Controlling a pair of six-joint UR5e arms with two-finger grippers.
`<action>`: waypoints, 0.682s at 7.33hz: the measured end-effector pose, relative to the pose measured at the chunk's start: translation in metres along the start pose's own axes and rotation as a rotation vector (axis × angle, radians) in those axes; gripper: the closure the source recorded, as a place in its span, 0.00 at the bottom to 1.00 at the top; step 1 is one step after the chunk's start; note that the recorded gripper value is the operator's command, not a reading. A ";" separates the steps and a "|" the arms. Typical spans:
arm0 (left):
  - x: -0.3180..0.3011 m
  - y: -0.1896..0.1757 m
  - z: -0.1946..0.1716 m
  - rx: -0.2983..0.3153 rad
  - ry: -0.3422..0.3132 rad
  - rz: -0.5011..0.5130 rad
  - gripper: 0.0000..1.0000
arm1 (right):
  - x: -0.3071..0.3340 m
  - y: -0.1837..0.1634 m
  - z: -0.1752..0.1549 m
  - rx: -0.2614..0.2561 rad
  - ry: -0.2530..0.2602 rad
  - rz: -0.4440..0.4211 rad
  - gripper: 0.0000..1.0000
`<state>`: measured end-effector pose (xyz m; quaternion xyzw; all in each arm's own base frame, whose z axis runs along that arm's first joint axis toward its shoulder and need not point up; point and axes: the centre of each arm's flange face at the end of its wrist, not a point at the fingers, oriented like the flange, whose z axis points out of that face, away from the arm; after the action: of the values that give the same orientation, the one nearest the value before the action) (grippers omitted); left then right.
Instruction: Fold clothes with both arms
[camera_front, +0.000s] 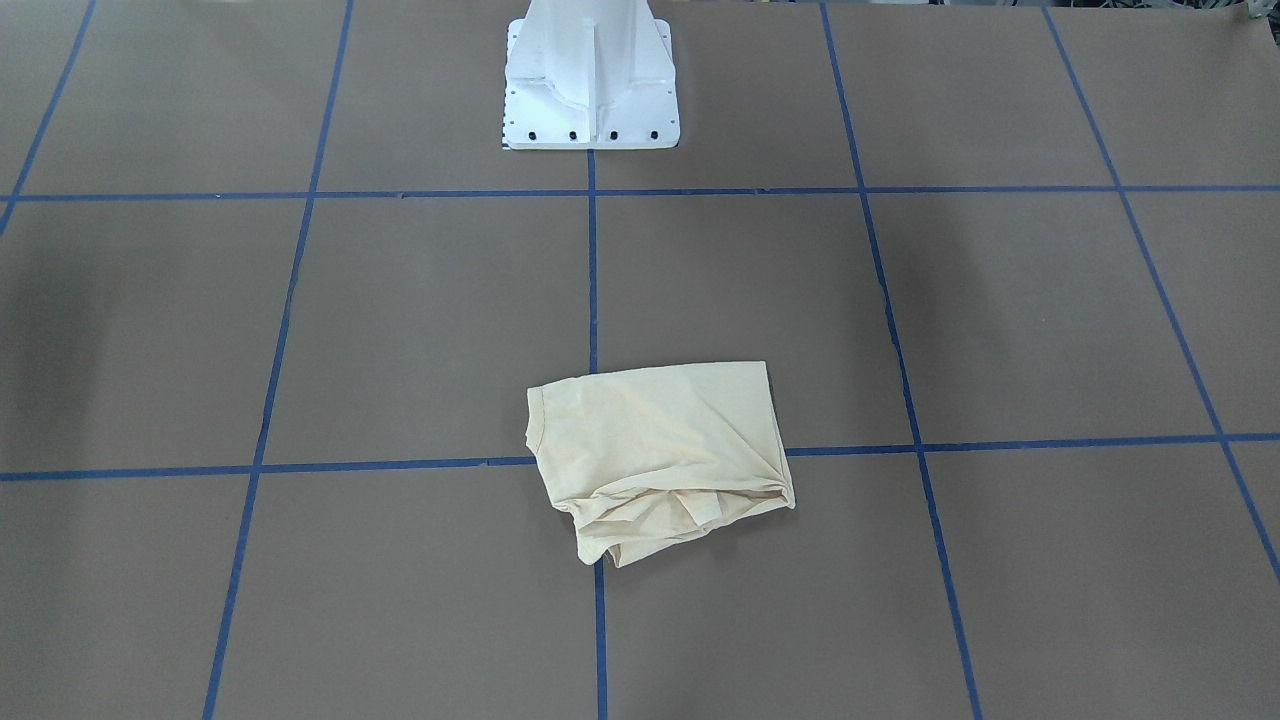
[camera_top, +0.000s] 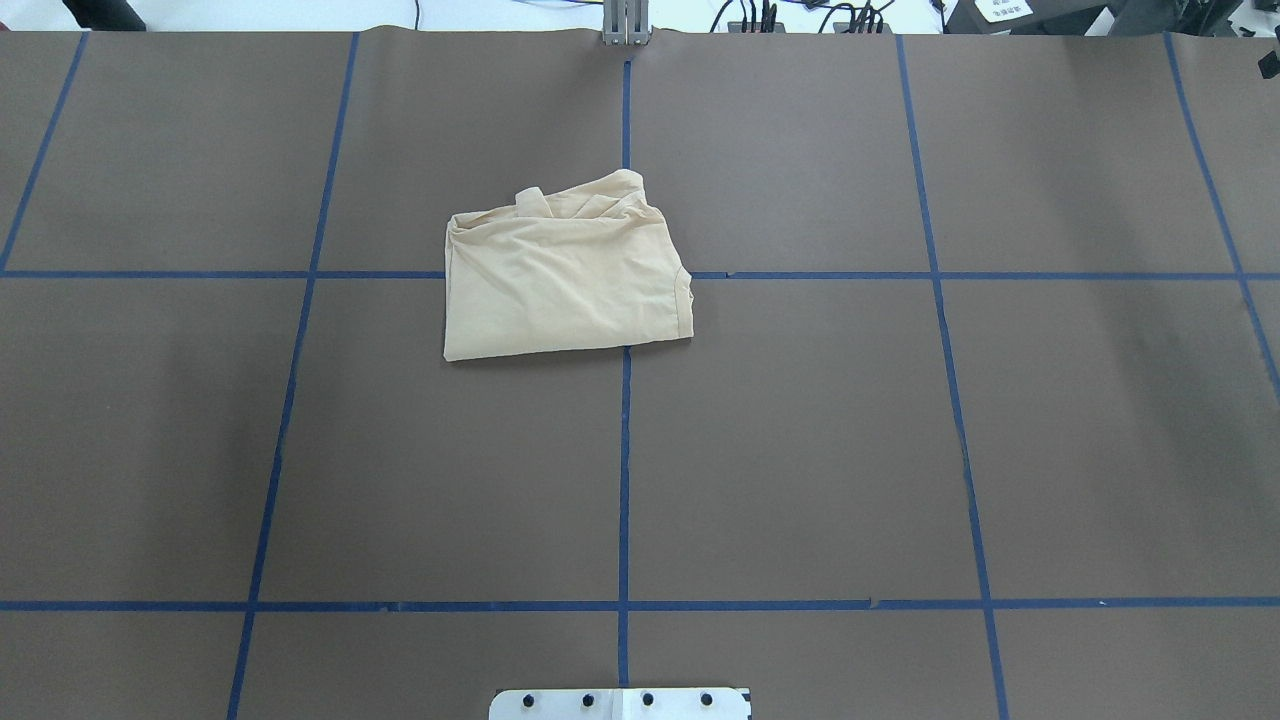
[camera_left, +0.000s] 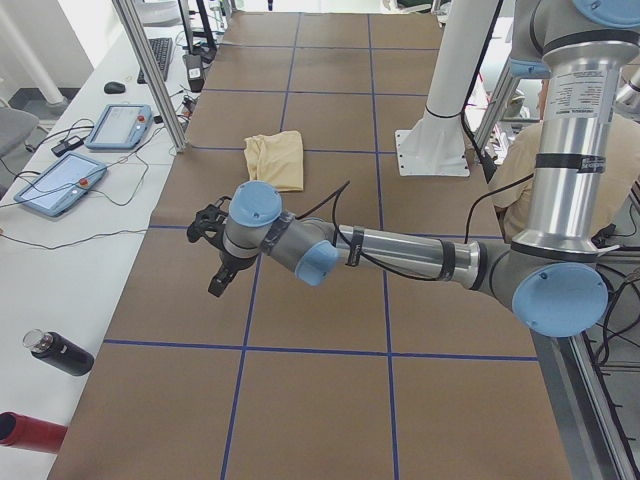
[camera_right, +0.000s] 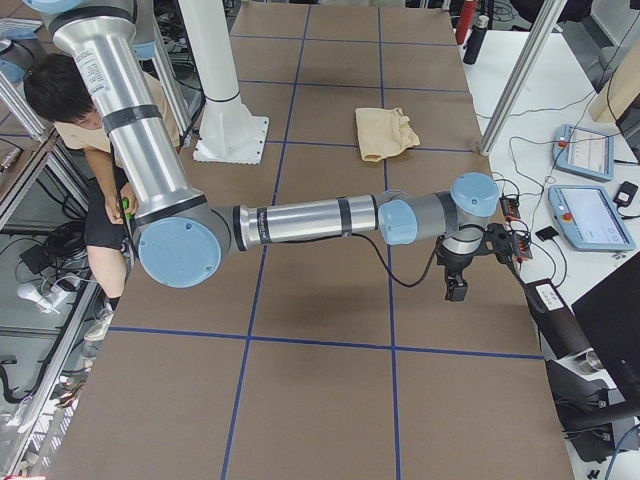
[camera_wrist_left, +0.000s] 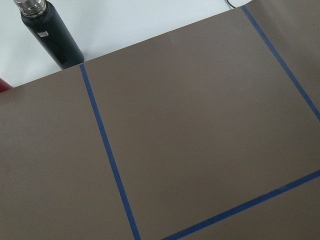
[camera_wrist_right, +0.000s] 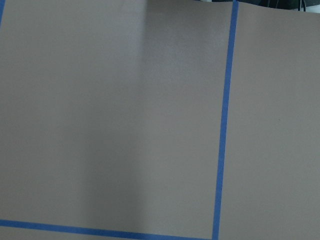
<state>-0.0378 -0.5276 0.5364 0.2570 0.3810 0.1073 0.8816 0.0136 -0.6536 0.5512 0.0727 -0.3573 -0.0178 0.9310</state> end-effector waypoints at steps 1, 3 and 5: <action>0.004 0.009 -0.003 -0.003 0.002 -0.003 0.00 | 0.004 0.015 0.008 -0.007 0.021 -0.003 0.00; 0.000 0.032 0.001 -0.022 -0.003 -0.015 0.00 | 0.015 0.056 0.018 -0.020 0.036 0.001 0.00; -0.002 0.042 0.002 -0.032 -0.003 -0.027 0.00 | 0.024 0.087 0.025 -0.038 0.034 0.016 0.00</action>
<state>-0.0377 -0.4939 0.5608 0.2378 0.3815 0.1012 0.8875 0.0136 -0.5725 0.5985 0.0523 -0.3416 -0.0157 0.9383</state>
